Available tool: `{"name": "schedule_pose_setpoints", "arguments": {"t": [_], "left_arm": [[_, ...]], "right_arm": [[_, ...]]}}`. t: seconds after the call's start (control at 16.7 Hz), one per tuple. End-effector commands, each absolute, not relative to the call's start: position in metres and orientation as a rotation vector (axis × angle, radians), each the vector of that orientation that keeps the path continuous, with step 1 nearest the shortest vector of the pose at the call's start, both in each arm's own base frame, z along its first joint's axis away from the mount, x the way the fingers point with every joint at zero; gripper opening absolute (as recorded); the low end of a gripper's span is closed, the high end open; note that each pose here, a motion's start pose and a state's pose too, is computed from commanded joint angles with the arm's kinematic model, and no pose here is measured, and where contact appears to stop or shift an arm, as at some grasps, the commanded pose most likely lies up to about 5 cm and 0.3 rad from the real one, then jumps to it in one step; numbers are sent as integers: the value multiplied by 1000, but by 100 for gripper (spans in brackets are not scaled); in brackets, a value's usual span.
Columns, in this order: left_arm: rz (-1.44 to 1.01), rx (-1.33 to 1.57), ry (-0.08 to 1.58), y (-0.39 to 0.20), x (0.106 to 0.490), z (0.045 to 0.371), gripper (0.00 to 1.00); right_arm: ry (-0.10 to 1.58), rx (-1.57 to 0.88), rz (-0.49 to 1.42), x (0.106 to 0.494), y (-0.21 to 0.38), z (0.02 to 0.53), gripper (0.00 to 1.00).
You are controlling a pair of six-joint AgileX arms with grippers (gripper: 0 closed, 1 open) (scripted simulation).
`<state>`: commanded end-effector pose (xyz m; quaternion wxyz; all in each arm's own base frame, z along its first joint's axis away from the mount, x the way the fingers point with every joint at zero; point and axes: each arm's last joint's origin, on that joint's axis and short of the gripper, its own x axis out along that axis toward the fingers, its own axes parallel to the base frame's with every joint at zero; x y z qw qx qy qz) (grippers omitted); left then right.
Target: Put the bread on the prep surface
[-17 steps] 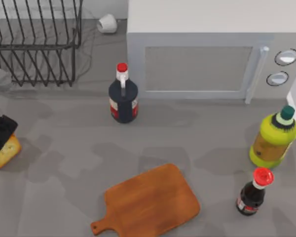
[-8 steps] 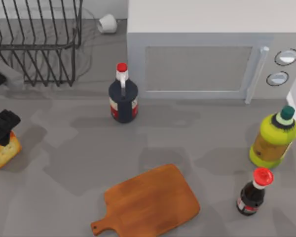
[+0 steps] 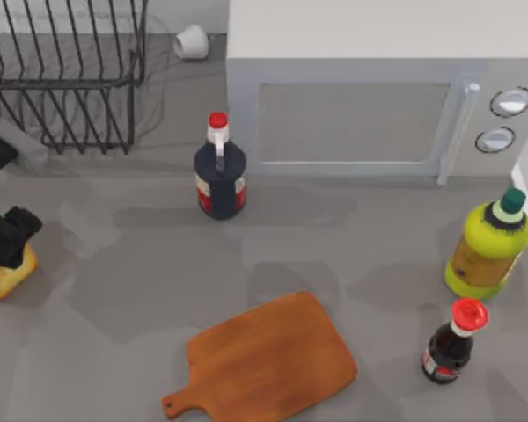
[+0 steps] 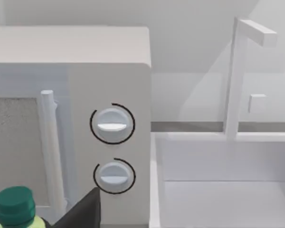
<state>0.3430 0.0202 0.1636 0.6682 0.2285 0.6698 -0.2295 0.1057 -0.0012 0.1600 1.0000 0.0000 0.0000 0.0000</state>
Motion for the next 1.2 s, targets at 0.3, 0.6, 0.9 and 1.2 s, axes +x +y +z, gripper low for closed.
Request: {"name": "schedule_pose_setpoints", "arguments": {"t": [0.3, 0.6, 0.9, 1.2], "left_arm": [[-516, 517, 1506, 21, 343, 118, 100], [-517, 516, 1508, 21, 342, 114, 92], [-517, 516, 1508, 21, 342, 114, 55], [-517, 516, 1508, 21, 342, 114, 17]], "right_arm": [[0, 0, 0, 106, -1, 160, 100], [0, 0, 0, 106, -1, 160, 100], [0, 0, 0, 106, -1, 160, 100], [0, 0, 0, 106, -1, 160, 100]]}}
